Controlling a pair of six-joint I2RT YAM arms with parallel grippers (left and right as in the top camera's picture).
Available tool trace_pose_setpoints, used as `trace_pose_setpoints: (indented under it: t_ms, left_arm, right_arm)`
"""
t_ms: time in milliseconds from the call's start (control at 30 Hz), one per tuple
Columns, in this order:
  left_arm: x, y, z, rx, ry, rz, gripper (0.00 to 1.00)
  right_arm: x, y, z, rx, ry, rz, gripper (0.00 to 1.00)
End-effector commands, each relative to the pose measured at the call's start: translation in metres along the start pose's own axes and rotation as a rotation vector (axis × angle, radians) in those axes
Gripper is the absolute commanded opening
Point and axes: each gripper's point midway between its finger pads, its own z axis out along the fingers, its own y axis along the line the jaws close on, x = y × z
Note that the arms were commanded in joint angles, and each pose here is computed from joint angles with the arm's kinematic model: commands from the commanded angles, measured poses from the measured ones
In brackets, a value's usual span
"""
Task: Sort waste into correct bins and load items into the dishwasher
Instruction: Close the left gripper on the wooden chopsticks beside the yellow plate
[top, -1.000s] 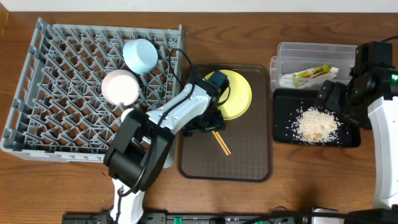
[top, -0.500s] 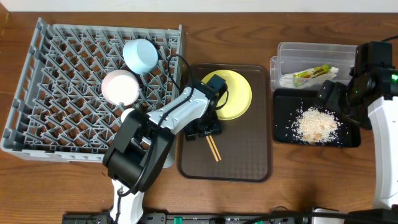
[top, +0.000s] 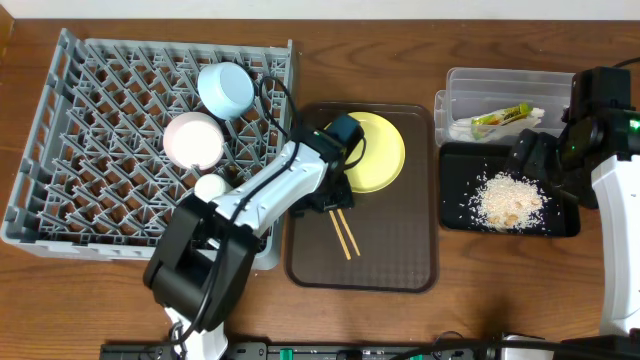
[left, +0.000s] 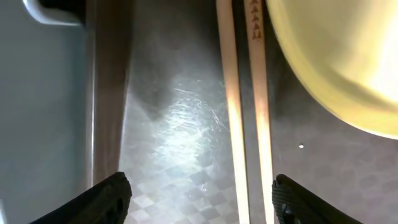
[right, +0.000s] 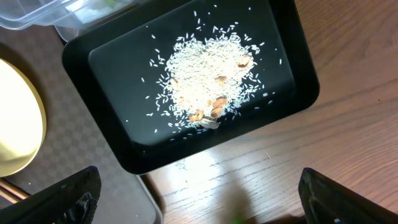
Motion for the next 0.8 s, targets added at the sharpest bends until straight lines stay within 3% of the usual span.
trace_pose_setpoints:
  t_ms: [0, 533, 600, 667, 767]
  left_arm:
    - [0.002, 0.012, 0.009, -0.051, 0.006, -0.032, 0.77]
    - [0.022, 0.009, 0.044, 0.014, 0.075, -0.039, 0.78]
    - [0.023, 0.008, 0.044, 0.012, 0.075, -0.035, 0.70]
    - [0.023, 0.008, 0.044, 0.013, 0.074, -0.035, 0.50]
    - [0.023, 0.008, 0.044, 0.013, 0.074, -0.035, 0.34]
  right_arm:
    - [0.000, -0.002, -0.006, -0.009, -0.016, -0.005, 0.99]
    - [0.000, -0.002, -0.006, -0.007, -0.012, -0.005, 0.99]
    - [0.000, -0.002, -0.006, -0.007, -0.012, -0.005, 0.99]
    - [0.000, -0.002, -0.006, -0.007, -0.012, -0.006, 0.99]
    - [0.001, -0.002, -0.006, -0.006, -0.010, -0.005, 0.99]
